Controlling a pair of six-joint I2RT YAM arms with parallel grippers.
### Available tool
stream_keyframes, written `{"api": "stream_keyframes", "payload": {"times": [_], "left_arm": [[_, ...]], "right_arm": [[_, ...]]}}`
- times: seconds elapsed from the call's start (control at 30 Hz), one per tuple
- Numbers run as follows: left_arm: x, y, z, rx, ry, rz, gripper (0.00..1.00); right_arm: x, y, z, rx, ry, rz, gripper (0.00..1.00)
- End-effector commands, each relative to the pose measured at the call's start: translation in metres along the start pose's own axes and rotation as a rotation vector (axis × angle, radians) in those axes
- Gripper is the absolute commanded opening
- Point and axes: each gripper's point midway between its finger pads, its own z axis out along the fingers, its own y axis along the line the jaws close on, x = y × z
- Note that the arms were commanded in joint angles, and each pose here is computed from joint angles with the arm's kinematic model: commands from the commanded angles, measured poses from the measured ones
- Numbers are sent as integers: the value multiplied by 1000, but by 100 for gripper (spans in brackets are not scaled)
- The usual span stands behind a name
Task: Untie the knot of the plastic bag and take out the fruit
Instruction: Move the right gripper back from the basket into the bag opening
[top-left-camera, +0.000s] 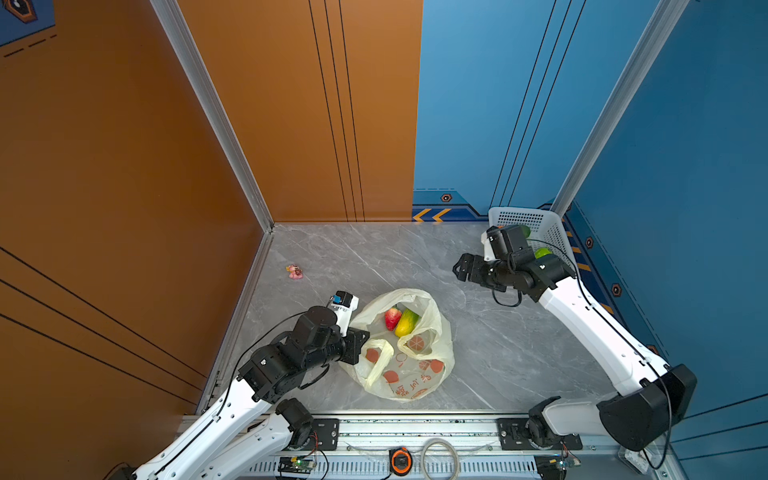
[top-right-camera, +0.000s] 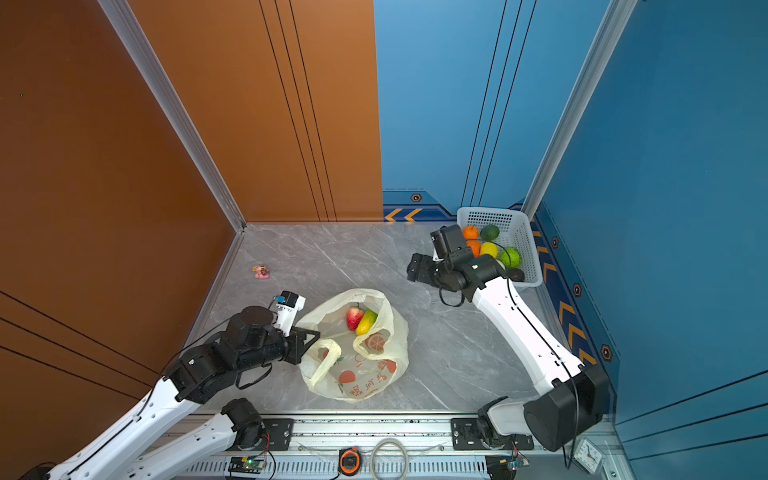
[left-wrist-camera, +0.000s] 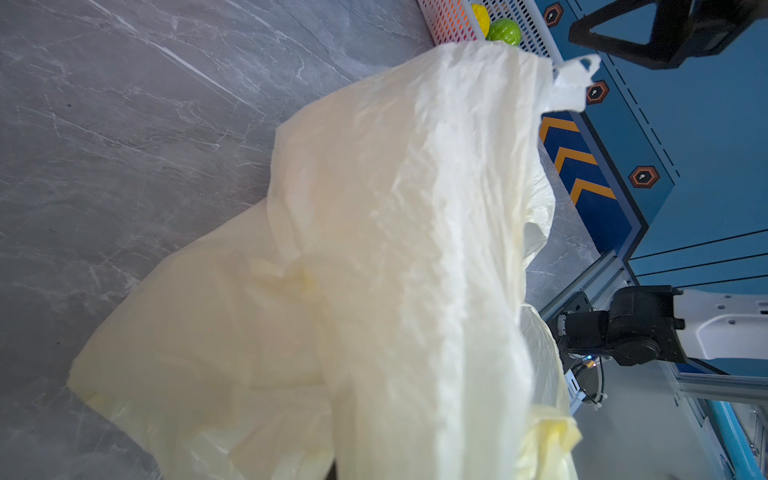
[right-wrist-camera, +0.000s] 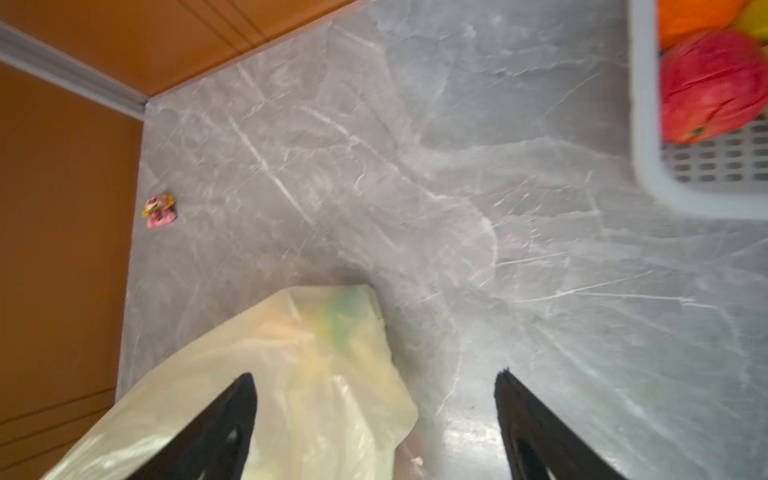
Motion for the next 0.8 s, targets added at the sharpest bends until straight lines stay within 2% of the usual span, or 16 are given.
{"api": "stream_keyframes", "payload": {"times": [0.0,0.1,0.33,0.57,0.77], "left_arm": [[1,-2,1,19,-6,29,0],[0,-3,0,19,-8,32,0],[-2,-4,-1,22,-11,31,0],[-4,-5,-3,24,-14,30,0],[-4,-5,-3,25,-17,28,0]], "right_arm": [[42,16,-4,-11,72,40,89],[73,46,-11,-91,102,12,88],[118,90,-17,-220,150,-4,84],[152,124,8,-287,233,-66,79],[168,127,42,-230,290,-148,75]]}}
